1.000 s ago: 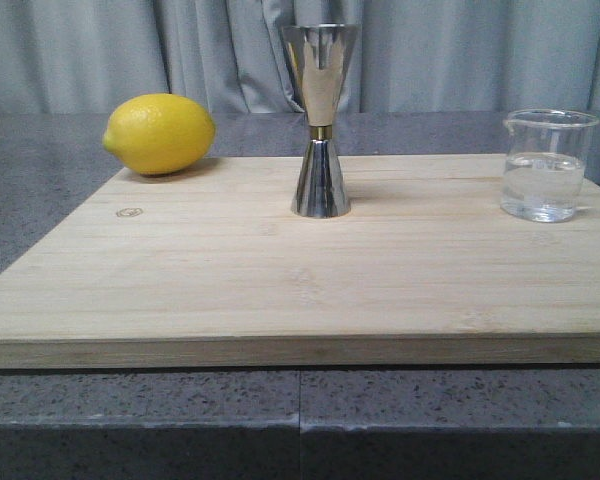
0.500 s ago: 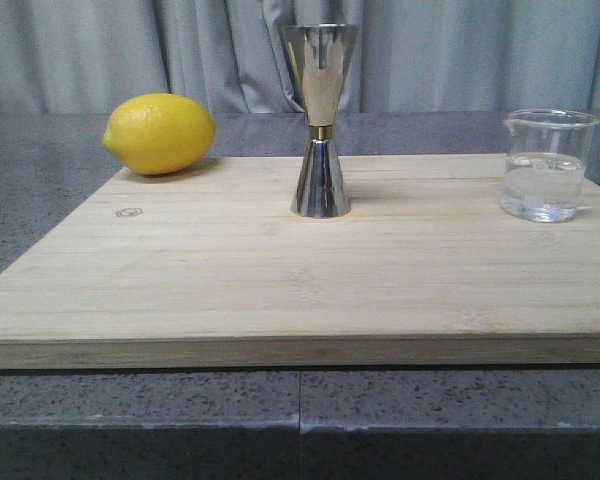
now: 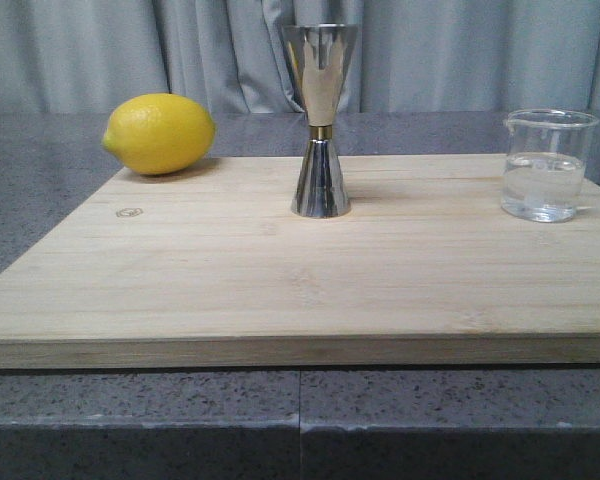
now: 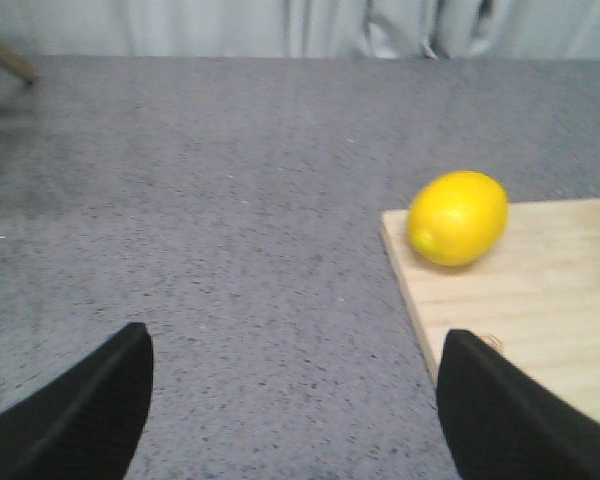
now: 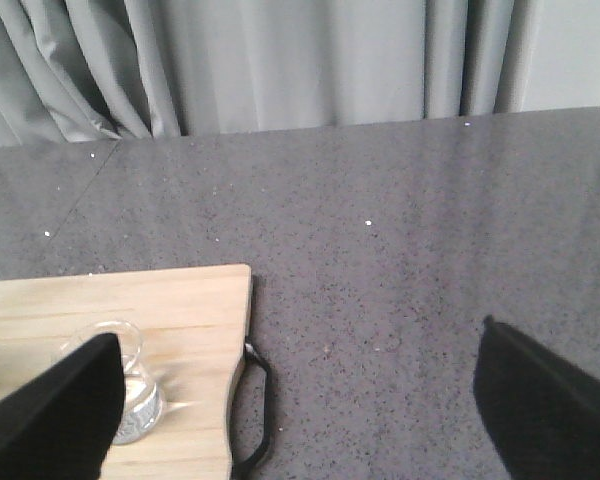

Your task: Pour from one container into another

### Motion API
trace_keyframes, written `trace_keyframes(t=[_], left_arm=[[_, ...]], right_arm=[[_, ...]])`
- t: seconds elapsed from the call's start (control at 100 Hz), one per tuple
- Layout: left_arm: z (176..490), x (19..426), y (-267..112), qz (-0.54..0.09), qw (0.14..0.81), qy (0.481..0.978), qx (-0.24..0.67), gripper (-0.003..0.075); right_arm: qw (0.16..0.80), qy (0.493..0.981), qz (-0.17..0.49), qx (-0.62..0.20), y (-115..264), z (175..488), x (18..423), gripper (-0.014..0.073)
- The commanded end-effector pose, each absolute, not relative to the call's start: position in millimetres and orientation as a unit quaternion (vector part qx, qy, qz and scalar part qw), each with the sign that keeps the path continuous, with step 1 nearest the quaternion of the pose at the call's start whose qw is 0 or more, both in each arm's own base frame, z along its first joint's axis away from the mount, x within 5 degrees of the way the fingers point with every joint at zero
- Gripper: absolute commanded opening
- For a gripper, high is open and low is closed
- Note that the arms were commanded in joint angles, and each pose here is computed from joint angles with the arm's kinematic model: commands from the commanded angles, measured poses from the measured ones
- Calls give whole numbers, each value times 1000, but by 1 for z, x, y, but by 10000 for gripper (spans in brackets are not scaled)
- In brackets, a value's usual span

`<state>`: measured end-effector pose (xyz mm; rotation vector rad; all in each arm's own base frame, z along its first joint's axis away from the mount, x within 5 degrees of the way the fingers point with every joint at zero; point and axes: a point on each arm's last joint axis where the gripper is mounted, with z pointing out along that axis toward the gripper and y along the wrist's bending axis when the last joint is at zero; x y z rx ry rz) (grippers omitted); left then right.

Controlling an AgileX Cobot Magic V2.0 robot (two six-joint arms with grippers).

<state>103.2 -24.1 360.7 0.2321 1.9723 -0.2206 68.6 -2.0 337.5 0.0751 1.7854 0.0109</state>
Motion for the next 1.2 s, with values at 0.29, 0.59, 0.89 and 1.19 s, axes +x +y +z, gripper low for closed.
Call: trace_keyframes(t=[0.29, 0.59, 0.89, 1.19], left_arm=[[371, 155, -68, -276, 510, 754, 310, 547], [344, 200, -98, -339, 498, 695, 393, 547], [309, 233, -142, -357, 499, 663, 429, 547], [282, 249, -182, -377, 497, 627, 467, 546]], right_arm=[[594, 804, 6, 13, -1, 349, 95, 647], [571, 821, 23, -18, 4, 347, 113, 646], [569, 822, 23, -18, 4, 346, 115, 646], [569, 822, 23, -18, 4, 346, 115, 646]])
